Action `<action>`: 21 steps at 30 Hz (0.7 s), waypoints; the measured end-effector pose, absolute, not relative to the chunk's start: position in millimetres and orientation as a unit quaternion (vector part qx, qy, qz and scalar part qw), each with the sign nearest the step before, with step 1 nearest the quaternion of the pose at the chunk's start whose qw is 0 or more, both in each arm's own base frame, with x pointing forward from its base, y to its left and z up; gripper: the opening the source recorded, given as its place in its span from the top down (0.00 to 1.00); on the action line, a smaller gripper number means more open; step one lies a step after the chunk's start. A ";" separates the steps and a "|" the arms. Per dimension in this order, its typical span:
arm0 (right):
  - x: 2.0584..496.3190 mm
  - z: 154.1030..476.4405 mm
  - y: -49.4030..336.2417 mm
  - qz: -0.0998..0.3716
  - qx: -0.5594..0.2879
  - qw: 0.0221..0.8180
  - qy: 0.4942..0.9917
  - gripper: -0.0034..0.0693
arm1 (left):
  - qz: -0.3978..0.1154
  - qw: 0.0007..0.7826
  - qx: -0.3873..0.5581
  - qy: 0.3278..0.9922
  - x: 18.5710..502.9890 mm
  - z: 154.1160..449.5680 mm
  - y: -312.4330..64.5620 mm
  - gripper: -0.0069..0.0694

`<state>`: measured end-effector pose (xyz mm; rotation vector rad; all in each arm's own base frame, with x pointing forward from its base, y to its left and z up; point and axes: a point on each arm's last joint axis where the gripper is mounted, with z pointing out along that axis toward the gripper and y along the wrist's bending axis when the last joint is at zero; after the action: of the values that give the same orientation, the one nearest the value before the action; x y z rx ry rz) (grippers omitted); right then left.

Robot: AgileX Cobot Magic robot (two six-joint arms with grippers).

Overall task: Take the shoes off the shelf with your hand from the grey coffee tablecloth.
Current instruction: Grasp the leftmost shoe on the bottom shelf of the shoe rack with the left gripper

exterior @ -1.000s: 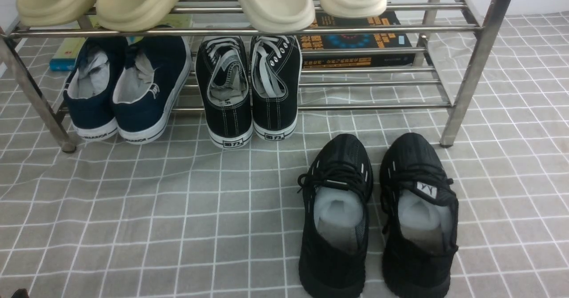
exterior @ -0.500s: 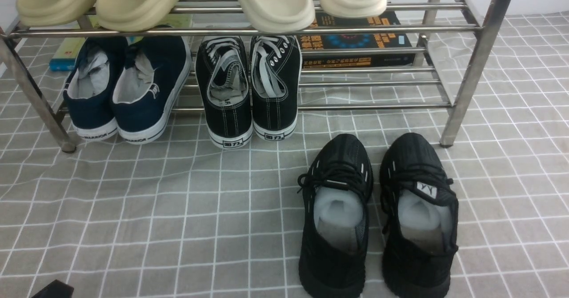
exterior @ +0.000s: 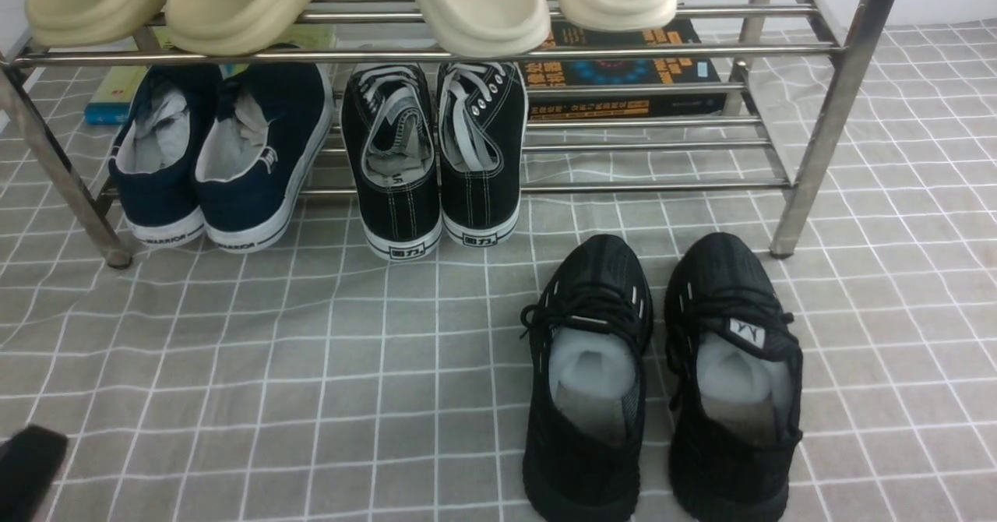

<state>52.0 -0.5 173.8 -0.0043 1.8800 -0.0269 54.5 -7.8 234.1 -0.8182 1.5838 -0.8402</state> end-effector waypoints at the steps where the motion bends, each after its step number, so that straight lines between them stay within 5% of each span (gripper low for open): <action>1: 52.0 173.8 -0.5 -0.012 -0.002 0.590 0.808 0.66 | -0.329 0.549 -0.337 0.691 59.9 246.6 -7.2 0.89; 8: 52.0 173.8 -0.5 -0.012 -0.002 0.590 0.808 0.65 | -0.214 0.436 -0.357 0.798 135.2 273.0 -3.9 0.87; 21: 52.0 173.8 -0.5 -0.012 -0.002 0.590 0.808 0.63 | -0.096 0.352 -0.459 0.810 311.5 312.4 10.7 0.26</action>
<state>52.0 -0.5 173.8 -0.0043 1.8800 -0.0269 311.5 10.7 312.4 -1.1874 2.0965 -0.2479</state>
